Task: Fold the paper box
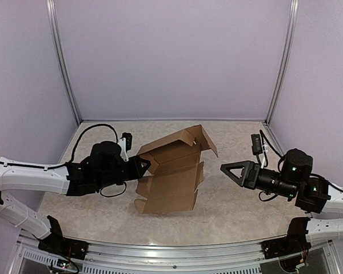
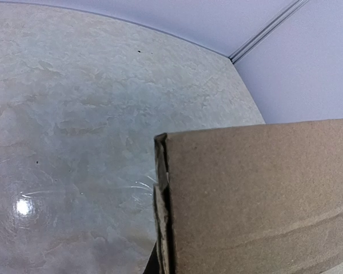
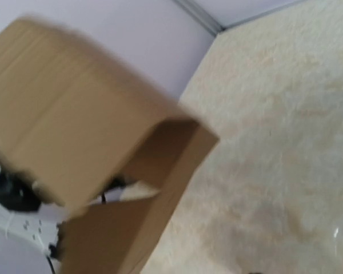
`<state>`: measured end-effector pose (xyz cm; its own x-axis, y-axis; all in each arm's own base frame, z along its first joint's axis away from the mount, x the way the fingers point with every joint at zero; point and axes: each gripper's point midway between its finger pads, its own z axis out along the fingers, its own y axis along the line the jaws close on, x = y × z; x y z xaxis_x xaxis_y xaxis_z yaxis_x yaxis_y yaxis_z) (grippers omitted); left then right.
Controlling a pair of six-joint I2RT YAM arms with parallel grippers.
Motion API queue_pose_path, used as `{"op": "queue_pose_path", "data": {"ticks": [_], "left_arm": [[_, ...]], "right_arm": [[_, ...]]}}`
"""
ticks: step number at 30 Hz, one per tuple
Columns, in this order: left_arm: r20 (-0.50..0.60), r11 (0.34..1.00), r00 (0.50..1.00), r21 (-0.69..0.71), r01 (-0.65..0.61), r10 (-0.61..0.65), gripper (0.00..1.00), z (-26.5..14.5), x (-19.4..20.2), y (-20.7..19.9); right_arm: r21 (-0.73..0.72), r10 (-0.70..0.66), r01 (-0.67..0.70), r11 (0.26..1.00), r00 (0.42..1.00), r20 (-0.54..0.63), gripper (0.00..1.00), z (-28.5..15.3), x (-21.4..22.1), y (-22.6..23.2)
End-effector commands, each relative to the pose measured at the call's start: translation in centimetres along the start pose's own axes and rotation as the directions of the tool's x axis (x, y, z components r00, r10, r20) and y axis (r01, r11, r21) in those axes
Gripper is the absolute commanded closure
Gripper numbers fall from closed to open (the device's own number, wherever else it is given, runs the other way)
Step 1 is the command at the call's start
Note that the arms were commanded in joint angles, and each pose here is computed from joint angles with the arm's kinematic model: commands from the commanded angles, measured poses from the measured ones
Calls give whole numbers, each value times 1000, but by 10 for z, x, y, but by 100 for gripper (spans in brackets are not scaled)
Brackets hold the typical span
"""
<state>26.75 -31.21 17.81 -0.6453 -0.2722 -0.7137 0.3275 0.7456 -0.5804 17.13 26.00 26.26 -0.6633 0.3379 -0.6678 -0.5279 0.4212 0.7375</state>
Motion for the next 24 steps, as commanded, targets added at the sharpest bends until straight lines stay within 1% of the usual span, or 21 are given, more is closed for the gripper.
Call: {"op": "queue_pose_path", "data": {"ticks": [1,5,9,13,17,21,24], "left_arm": [[45,989,997,-139,-54,61,100,-8,-17,18],[87,972,992,-225,-65,87,100,-17,-27,30],[96,953,988,-289,-85,118,100,-26,-30,39],[110,944,985,-317,-93,134,100,-34,-33,41],[128,937,981,-335,-96,146,100,-40,-35,41],[140,940,979,-330,-92,145,100,-45,-37,38],[147,945,980,-317,-84,136,100,-47,-38,36]], "right_arm": [[-31,-40,37,999,994,-106,46,4,16,7],[-47,-40,34,998,991,-131,43,17,20,16],[-1,-47,48,999,988,-145,41,32,21,18],[24,-45,50,998,986,-159,38,49,23,19],[55,-44,54,997,985,-165,39,65,25,20],[78,-46,61,995,983,-180,39,78,30,20],[122,-46,68,990,983,-178,41,84,33,13]]}}
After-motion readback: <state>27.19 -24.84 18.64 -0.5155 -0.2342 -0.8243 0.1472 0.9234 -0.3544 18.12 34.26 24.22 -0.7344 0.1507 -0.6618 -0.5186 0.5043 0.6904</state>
